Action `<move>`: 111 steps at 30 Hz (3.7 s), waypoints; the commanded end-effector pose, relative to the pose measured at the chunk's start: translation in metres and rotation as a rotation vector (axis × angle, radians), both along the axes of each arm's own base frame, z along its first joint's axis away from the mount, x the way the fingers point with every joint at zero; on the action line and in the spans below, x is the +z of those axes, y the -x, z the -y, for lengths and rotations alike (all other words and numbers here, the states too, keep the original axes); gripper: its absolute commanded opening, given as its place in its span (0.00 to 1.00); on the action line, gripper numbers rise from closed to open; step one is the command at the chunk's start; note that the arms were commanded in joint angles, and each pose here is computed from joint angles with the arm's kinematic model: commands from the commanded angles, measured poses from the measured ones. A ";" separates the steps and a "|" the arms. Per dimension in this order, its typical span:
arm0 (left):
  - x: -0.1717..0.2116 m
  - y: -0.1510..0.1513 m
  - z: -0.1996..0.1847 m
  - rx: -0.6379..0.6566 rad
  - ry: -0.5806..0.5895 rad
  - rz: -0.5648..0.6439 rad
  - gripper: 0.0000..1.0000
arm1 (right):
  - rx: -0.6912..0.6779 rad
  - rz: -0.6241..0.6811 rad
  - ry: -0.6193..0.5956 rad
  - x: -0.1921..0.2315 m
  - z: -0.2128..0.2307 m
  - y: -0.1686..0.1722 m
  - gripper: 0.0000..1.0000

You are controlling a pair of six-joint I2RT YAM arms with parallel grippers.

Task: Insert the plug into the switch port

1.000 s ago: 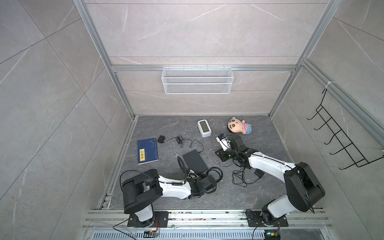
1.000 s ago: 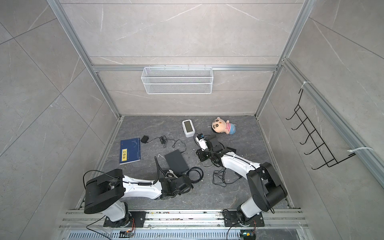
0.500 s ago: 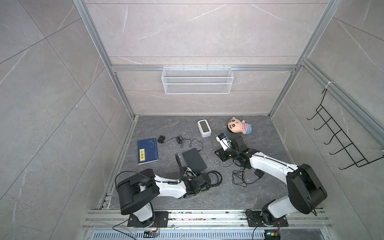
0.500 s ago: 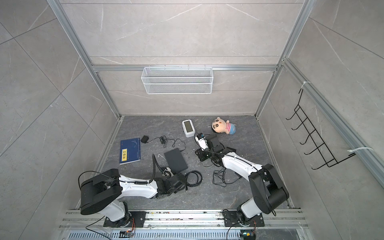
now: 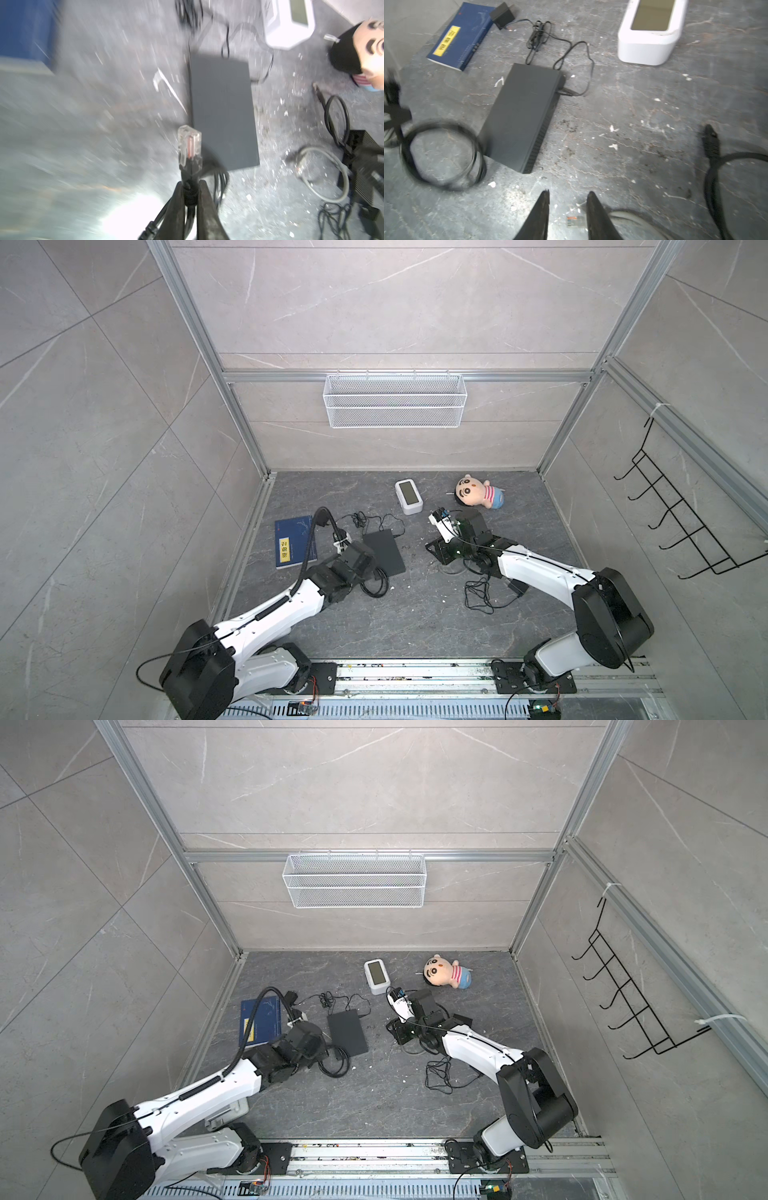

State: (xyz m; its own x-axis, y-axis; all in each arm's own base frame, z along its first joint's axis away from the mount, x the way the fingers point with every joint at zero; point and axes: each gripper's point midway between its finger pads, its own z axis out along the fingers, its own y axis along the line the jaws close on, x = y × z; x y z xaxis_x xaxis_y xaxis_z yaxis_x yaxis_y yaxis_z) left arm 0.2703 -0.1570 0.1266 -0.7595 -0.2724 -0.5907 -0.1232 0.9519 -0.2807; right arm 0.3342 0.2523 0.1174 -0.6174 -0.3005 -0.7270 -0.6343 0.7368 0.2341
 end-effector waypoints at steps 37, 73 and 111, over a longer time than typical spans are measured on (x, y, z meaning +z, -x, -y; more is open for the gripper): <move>-0.026 0.023 0.063 -0.944 -0.241 -0.071 0.09 | 0.072 -0.441 -0.526 0.008 -0.141 0.047 0.25; -0.010 0.034 0.084 -1.030 -0.114 -0.027 0.08 | 0.116 -0.377 -0.463 -0.003 -0.133 0.058 0.14; -0.019 0.005 0.089 -0.870 -0.414 0.078 0.34 | -0.127 -0.616 -0.518 -0.025 -0.121 0.058 0.00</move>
